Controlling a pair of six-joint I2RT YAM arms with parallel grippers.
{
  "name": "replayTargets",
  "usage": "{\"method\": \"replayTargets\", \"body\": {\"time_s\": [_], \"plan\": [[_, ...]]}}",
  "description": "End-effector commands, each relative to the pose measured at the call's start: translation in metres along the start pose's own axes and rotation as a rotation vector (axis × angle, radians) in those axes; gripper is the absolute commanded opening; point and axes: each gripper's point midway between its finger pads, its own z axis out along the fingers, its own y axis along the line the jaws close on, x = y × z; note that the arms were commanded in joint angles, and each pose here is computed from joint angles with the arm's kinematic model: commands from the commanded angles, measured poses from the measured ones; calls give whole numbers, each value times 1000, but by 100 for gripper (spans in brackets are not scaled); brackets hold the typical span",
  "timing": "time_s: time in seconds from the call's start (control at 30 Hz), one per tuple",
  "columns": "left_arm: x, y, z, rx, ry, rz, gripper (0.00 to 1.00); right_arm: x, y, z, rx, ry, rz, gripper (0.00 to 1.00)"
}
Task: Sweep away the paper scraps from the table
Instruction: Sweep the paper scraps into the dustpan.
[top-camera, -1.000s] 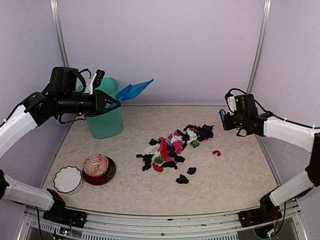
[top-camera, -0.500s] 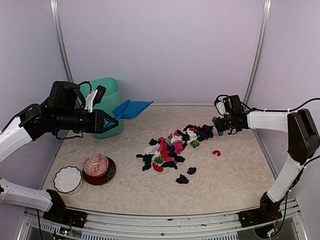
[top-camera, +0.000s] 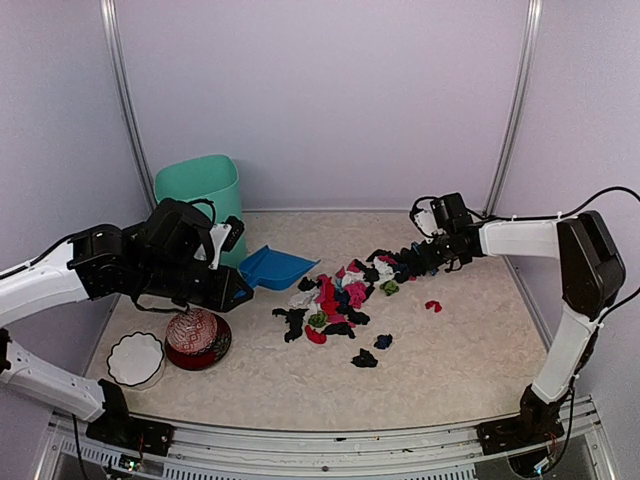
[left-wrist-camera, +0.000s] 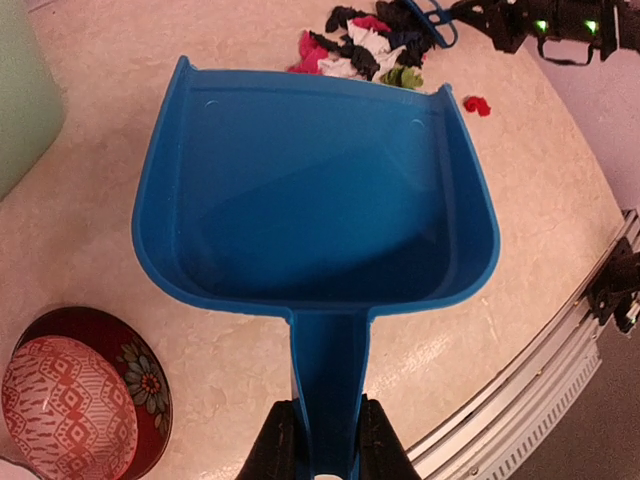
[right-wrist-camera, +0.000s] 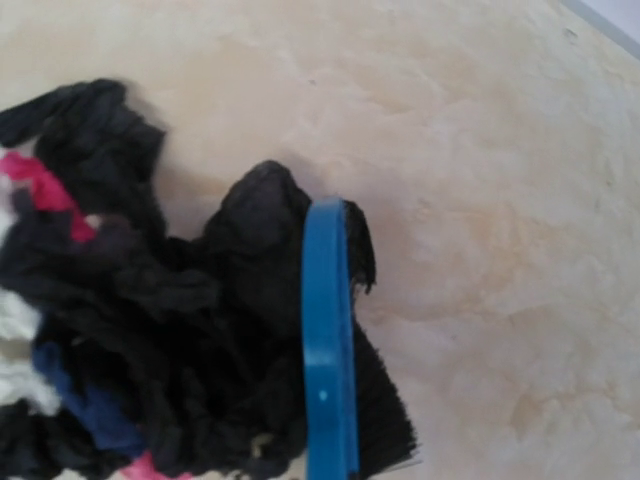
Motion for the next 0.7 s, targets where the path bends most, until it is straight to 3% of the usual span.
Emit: {"method": "replayTargets", "body": {"time_s": [0.0, 0.4, 0.67], "plan": [[37, 5, 12, -88, 86, 15, 0, 12, 31, 3, -75, 52, -79, 0], [125, 1, 36, -170, 241, 44, 0, 8, 82, -8, -194, 34, -176, 0], [157, 6, 56, -230, 309, 61, 0, 7, 113, -15, -252, 28, -235, 0]]}}
